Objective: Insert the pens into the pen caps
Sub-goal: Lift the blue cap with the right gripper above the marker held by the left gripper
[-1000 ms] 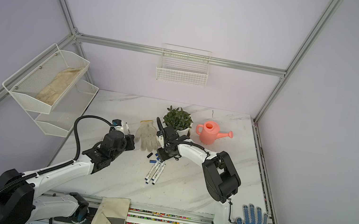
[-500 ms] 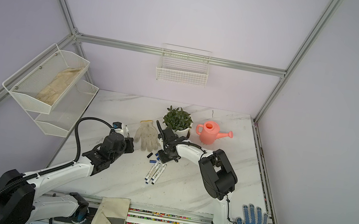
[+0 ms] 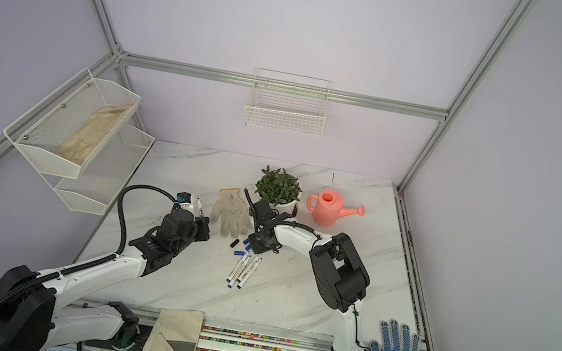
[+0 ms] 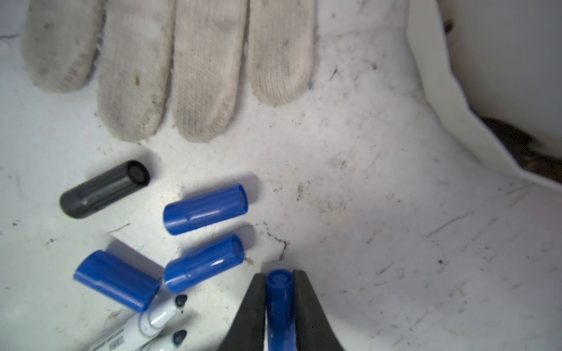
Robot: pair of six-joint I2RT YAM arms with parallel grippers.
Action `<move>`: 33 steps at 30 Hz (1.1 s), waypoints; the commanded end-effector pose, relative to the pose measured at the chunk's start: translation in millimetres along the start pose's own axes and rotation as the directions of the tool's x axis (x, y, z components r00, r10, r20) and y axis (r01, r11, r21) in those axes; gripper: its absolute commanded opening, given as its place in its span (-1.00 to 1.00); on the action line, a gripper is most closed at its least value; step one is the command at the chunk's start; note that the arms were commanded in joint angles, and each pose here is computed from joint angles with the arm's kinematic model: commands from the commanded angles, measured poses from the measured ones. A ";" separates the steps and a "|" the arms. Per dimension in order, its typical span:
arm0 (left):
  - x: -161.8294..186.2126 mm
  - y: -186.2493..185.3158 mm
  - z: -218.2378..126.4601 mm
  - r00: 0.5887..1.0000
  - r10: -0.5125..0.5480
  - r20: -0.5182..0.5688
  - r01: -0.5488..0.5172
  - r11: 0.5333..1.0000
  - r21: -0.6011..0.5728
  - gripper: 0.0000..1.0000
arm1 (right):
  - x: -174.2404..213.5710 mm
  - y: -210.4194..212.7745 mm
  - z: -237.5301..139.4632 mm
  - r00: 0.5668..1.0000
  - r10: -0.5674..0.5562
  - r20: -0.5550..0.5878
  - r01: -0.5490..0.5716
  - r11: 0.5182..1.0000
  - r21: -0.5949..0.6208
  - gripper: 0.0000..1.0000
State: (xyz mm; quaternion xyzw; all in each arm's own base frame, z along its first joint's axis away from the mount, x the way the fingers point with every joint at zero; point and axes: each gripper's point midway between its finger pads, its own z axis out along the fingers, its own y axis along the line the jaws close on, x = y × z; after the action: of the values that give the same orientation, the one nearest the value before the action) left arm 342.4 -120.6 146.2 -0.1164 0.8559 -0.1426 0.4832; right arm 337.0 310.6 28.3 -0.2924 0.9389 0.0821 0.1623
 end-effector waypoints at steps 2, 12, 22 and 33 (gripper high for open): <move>-1.0 -7.6 -0.9 0.999 0.042 0.020 -0.043 0.998 0.054 -1.00 | 20.0 -7.7 13.7 0.996 0.017 -0.083 -0.015 0.999 0.034 -0.80; -2.1 -66.6 -7.7 0.987 0.158 0.043 -0.163 0.930 0.328 -1.00 | -81.3 11.3 -87.1 0.937 0.028 0.348 0.013 0.993 -0.116 -1.00; 2.8 -116.8 -28.6 0.964 0.238 0.120 -0.266 0.816 0.513 -1.00 | -156.3 23.6 -232.9 0.662 0.216 0.718 0.166 0.892 -0.421 -1.00; 1.1 -144.2 -28.6 0.958 0.253 0.137 -0.286 0.773 0.566 -1.00 | -151.5 56.9 -247.0 0.692 0.194 0.695 0.327 0.775 -0.541 -1.00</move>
State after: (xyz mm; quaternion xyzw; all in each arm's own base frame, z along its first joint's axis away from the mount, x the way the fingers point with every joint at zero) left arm 319.4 -240.2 173.8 0.1414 0.8033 -0.3027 0.4931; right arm 372.5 365.0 303.2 -0.2802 0.7299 0.4561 0.4251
